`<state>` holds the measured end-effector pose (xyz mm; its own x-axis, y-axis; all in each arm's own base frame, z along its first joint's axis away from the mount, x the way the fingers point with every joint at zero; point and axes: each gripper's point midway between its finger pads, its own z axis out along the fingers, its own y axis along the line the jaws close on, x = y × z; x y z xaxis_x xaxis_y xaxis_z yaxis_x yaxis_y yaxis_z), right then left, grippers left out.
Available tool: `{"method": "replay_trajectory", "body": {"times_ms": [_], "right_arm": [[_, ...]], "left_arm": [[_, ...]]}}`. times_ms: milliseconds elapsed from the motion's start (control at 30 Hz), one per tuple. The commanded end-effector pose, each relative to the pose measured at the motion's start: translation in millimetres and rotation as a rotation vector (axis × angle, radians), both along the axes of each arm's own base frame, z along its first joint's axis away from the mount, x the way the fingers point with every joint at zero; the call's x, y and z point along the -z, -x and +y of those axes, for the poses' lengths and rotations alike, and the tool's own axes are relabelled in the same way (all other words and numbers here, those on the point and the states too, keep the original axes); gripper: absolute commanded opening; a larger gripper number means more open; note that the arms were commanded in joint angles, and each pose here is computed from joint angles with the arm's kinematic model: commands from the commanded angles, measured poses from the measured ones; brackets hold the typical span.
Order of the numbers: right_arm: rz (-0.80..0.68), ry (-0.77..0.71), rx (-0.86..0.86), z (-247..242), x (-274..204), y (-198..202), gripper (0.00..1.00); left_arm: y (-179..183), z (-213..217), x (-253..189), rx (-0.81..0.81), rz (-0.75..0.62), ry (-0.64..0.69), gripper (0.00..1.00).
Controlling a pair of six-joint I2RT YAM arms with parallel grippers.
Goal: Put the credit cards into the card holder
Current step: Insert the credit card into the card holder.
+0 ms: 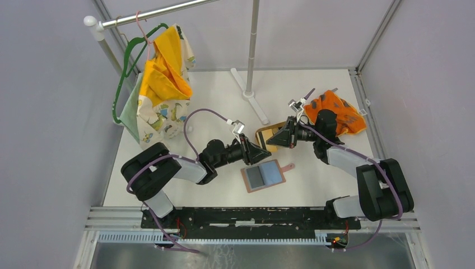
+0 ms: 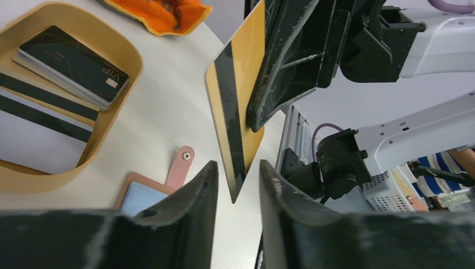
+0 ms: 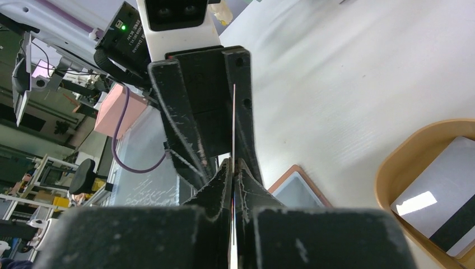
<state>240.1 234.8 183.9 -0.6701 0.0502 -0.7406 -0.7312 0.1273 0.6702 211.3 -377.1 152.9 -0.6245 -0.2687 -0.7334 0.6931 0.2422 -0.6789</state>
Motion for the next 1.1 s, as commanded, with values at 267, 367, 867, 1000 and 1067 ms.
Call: {"method": "replay_trajectory", "body": {"times_ms": [267,367,867,1000,1067], "right_arm": [[-0.162,0.002,-0.108,6,-7,6,0.17],[-0.25,0.052,-0.151,4,-3,2,0.37],[-0.365,0.085,-0.267,2,9,18,0.55],[-0.38,0.06,-0.3,5,5,24,0.4],[-0.386,0.052,-0.311,6,3,26,0.35]], "left_arm": [[12,-3,-37,0.079,-0.102,0.099,0.02],[19,0,-28,0.112,-0.107,0.067,0.02],[36,18,11,0.175,-0.166,-0.181,0.02],[37,17,13,0.183,-0.166,-0.185,0.02],[36,17,13,0.182,-0.163,-0.184,0.02]]}}
